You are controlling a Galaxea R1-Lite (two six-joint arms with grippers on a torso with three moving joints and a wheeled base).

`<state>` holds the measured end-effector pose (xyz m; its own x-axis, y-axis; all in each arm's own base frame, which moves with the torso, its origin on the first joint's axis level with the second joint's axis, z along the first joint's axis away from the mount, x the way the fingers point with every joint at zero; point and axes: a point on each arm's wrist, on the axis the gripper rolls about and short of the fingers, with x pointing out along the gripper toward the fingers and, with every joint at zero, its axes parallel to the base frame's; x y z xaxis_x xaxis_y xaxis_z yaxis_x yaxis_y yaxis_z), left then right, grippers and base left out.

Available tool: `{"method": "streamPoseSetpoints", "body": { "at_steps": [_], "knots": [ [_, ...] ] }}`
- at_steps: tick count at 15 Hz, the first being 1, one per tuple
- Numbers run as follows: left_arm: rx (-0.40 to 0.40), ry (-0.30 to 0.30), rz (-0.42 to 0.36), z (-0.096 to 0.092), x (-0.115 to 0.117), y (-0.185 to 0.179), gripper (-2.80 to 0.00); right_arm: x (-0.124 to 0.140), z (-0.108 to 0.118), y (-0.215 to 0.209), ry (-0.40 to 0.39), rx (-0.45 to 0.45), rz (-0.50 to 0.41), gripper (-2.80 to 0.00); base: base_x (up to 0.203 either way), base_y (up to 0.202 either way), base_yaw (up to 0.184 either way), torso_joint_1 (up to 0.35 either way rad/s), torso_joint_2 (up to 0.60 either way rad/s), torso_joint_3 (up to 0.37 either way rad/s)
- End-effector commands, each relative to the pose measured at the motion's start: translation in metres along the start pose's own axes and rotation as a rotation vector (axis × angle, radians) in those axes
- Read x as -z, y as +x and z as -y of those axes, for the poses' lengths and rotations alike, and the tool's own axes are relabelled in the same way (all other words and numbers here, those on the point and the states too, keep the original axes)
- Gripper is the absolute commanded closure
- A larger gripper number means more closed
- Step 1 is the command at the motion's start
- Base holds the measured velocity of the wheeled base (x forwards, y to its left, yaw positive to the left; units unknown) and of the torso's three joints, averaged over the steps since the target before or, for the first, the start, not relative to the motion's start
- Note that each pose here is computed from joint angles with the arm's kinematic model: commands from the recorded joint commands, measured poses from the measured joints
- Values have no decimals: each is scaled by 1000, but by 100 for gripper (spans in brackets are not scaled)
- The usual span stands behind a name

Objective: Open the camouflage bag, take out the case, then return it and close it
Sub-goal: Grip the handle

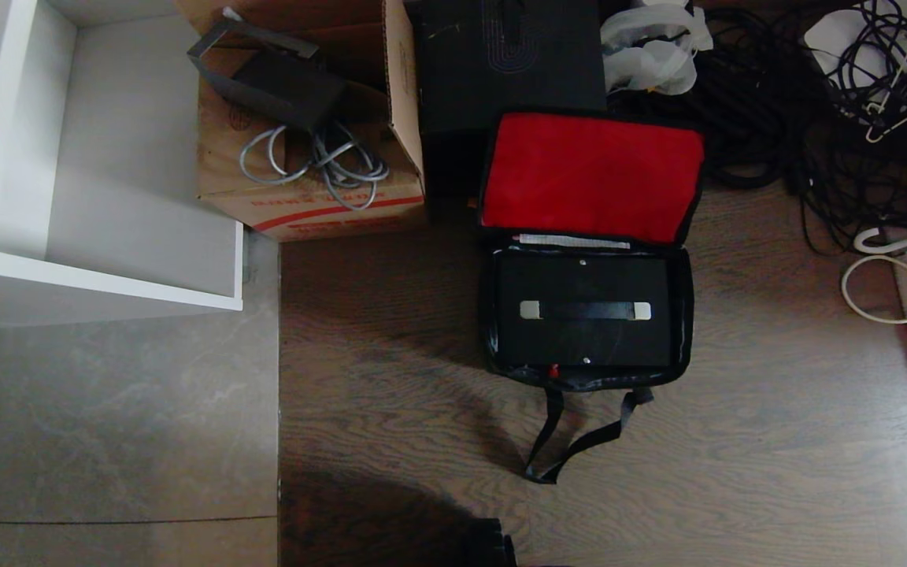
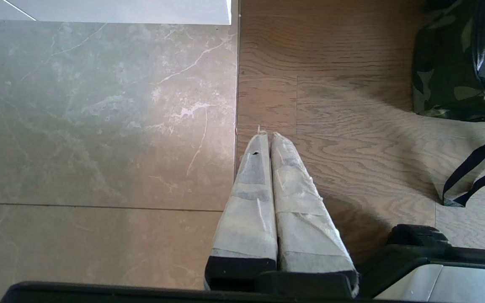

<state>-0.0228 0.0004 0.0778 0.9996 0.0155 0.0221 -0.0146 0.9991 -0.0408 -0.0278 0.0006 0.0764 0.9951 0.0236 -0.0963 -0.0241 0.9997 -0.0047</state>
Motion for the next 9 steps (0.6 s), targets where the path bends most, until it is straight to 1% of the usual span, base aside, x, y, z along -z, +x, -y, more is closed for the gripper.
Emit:
{"method": "streamPoseSetpoints", "body": {
  "at_steps": [1, 9],
  "knots": [
    [-2, -1, -11, 0, 3, 1, 0, 0, 0, 0, 0, -1, -2, 0, 0, 0, 0, 0, 0, 0],
    [-1, -1, -10, 0, 3, 1, 0, 0, 0, 0, 0, 0, -2, 0, 0, 0, 0, 0, 0, 0]
  ]
}}
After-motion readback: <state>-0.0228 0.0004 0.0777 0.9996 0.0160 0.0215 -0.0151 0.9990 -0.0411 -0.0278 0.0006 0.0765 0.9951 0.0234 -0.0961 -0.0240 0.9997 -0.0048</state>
